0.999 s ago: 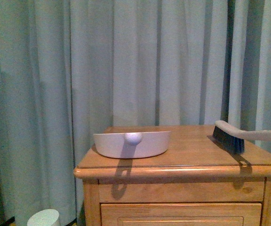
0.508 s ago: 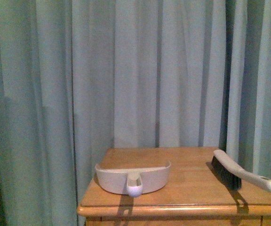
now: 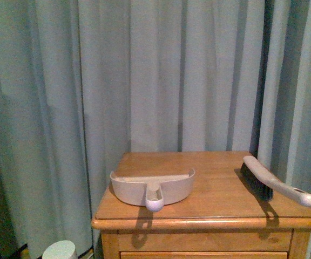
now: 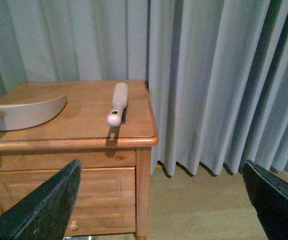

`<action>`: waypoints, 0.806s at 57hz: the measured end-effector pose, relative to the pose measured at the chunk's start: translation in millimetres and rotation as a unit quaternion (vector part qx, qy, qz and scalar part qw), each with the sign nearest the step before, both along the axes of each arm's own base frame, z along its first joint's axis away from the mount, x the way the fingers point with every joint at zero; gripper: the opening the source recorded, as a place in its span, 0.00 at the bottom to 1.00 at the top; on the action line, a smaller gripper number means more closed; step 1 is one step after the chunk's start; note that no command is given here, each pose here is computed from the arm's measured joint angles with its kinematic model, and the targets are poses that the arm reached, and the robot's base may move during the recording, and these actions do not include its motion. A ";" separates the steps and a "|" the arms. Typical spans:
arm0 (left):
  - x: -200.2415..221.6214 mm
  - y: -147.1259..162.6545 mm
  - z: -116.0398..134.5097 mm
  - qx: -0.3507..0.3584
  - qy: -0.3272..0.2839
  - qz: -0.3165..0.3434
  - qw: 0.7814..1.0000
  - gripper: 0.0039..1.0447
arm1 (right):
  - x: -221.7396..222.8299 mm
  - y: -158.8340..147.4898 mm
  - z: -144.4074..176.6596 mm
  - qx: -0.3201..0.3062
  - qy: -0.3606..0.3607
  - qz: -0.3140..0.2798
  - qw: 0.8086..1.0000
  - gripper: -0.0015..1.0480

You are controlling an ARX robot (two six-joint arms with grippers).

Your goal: Clean up trash

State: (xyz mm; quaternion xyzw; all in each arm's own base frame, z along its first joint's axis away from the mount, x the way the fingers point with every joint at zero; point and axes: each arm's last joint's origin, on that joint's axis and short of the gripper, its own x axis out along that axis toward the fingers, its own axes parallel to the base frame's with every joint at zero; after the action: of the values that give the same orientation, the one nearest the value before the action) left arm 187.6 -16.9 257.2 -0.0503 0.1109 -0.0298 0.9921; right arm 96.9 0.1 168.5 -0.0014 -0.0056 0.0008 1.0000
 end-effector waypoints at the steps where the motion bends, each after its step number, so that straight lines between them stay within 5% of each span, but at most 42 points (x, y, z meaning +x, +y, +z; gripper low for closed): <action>1: 7.3 -3.1 5.1 0.003 0.008 -0.001 1.000 0.93 | 0.0 0.0 0.0 0.000 0.000 0.000 1.000 0.93; 20: 119.6 -78.3 65.8 0.076 0.085 -0.026 0.993 0.93 | 0.0 0.0 0.0 0.000 0.000 0.000 1.000 0.93; 46: 164.9 -159.7 30.1 0.082 0.174 -0.028 0.981 0.93 | 0.0 0.0 0.0 0.000 0.000 0.000 1.000 0.93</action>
State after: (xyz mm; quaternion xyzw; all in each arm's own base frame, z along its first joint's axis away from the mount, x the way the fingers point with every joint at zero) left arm 352.4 -176.6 287.3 0.0296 0.2850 -0.0392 0.9573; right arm 96.9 0.1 168.5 -0.0014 -0.0056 0.0008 1.0000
